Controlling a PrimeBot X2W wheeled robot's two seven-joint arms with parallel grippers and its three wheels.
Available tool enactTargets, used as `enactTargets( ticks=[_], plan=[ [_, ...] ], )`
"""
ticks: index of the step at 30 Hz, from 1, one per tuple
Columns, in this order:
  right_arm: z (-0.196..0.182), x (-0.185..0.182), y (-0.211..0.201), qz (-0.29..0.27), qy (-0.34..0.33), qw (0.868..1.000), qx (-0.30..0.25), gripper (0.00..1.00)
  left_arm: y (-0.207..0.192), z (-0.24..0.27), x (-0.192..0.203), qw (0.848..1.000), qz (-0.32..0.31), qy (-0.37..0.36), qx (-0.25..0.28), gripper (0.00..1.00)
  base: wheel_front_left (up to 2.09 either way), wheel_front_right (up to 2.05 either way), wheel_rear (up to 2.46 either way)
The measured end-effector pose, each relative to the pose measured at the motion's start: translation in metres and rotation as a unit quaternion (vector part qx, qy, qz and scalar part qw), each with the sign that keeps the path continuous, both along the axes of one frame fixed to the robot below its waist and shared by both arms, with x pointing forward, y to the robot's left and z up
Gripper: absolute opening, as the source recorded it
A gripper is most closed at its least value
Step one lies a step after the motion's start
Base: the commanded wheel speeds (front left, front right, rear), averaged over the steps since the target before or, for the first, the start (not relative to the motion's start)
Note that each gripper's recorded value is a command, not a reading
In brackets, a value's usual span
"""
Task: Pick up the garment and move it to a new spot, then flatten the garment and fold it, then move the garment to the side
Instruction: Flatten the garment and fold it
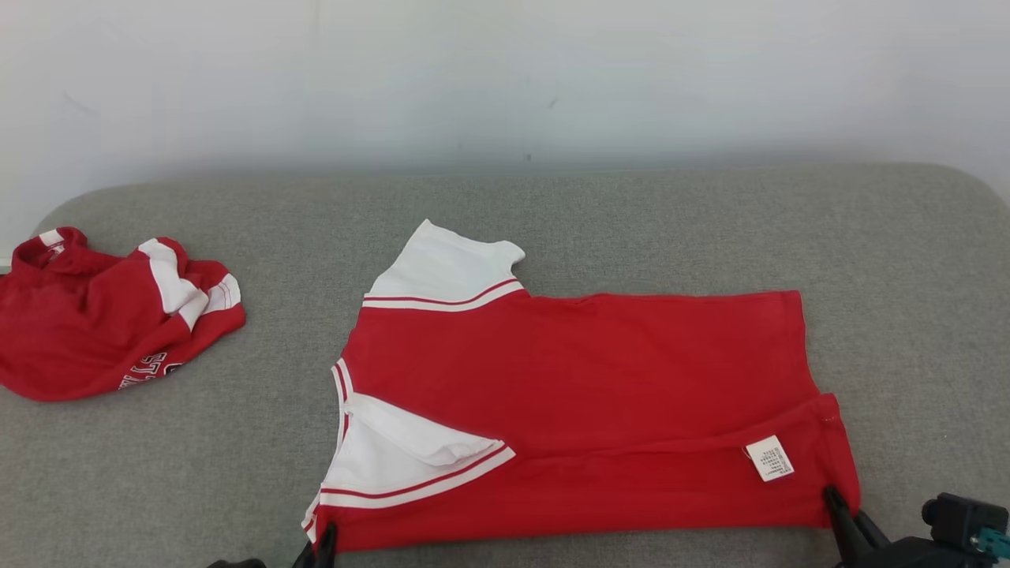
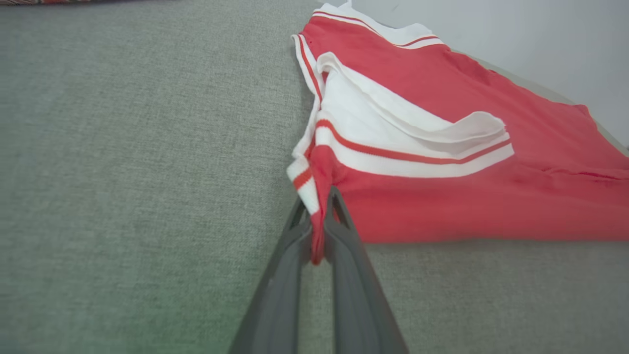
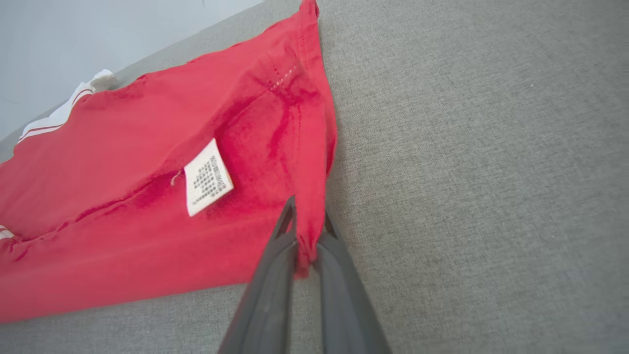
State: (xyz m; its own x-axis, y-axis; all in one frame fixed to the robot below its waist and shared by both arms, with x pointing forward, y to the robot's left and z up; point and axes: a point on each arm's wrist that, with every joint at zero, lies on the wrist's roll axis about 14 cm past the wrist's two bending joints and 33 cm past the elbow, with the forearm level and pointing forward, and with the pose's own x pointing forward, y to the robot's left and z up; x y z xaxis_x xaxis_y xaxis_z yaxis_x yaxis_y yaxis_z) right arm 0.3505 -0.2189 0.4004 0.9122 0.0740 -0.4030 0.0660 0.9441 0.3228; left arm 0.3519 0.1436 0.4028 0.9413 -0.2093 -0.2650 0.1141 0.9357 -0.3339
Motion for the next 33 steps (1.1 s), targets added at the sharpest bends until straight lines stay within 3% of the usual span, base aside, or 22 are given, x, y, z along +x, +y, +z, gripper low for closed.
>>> enactTargets(
  ticks=[2, 3, 4, 5, 10, 15, 22, 33],
  plan=[
    [0.0, -0.003, -0.003, -0.007, 0.003, 1.0, 0.005, 0.0, 0.002, 0.0, -0.002, 1.0, 0.006, 0.0, -0.003, 0.0, 0.0, 0.0, 0.0],
    [-0.001, -0.006, -0.002, -0.007, 0.009, 1.0, 0.008, 0.28, 0.003, 0.0, -0.003, 1.0, 0.008, 0.001, -0.002, 0.0, 0.0, 0.0, 0.0],
    [-0.003, -0.009, -0.001, -0.006, 0.014, 1.0, 0.008, 0.67, 0.003, -0.001, -0.003, 1.0, 0.009, 0.002, -0.002, 0.27, 0.0, 0.0, 0.0],
    [-0.004, -0.011, 0.0, -0.006, 0.015, 1.0, 0.008, 1.0, 0.003, -0.001, -0.004, 1.0, 0.009, 0.002, -0.001, 1.0, 0.0, 0.0, 0.0],
    [0.014, -0.007, -0.003, -0.006, -0.017, 1.0, -0.009, 1.0, 0.005, 0.007, -0.002, 1.0, 0.018, -0.011, -0.003, 1.0, 0.0, 0.0, 0.0],
    [0.046, 0.004, -0.001, -0.004, -0.088, 0.996, -0.025, 1.0, 0.022, 0.043, 0.017, 0.996, 0.052, -0.071, 0.008, 1.0, 0.0, 0.0, 0.0],
    [0.093, 0.02, 0.005, -0.007, -0.196, 0.98, -0.036, 1.0, 0.04, 0.096, 0.029, 0.984, 0.08, -0.157, 0.039, 1.0, 0.0, 0.0, 0.0],
    [0.132, 0.026, 0.017, 0.003, -0.282, 0.958, -0.058, 1.0, 0.047, 0.13, 0.031, 0.97, 0.085, -0.214, 0.079, 1.0, 0.0, 0.0, 0.0]
  ],
)
